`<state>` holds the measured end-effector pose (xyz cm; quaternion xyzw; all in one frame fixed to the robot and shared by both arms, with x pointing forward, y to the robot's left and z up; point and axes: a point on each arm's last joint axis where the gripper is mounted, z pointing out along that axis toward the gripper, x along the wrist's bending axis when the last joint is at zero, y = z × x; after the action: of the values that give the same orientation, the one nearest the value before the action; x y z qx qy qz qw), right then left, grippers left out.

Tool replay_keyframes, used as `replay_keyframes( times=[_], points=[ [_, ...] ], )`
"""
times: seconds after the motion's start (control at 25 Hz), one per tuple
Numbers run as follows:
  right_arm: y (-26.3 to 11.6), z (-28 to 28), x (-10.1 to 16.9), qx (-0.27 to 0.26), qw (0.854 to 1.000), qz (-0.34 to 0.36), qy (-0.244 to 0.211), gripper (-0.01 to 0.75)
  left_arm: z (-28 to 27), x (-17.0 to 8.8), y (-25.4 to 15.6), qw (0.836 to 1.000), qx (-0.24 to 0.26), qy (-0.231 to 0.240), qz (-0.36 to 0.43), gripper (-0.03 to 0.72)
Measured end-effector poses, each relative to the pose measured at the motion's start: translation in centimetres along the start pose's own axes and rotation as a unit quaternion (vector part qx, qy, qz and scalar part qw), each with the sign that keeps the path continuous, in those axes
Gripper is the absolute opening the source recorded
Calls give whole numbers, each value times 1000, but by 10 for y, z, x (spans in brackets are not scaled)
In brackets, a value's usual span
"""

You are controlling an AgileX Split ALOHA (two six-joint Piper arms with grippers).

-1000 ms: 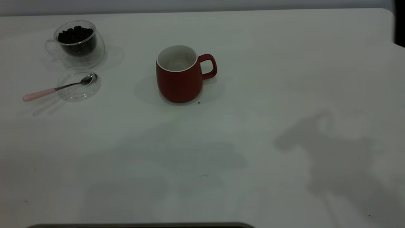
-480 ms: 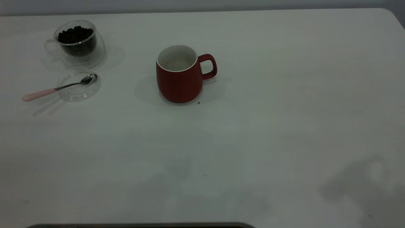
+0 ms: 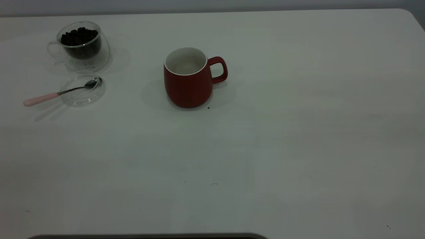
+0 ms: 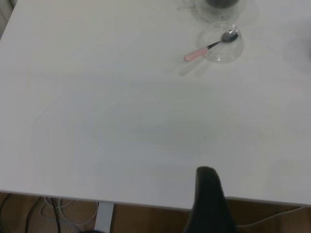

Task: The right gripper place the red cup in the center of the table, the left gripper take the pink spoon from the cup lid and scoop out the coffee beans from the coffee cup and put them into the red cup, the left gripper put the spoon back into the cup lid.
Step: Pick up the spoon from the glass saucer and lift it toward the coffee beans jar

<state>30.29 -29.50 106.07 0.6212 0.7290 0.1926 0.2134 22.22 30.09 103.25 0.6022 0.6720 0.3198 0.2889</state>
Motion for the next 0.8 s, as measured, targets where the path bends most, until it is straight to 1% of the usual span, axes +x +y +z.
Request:
replay_keyframes(
  times=[0.16,0.4,0.6,0.8],
  points=[
    [-25,1,-1,-41,998,52,-17,589,0,0,0,1000,0,0,0,589],
    [-47,-2,0,-106,989,92,-46,589,0,0,0,1000,0,0,0,589],
    [-58,-12,3,-158,982,89,-54,589,0,0,0,1000,0,0,0,589],
    [-63,-16,5,-181,978,85,-55,589,0,0,0,1000,0,0,0,589]
  ],
)
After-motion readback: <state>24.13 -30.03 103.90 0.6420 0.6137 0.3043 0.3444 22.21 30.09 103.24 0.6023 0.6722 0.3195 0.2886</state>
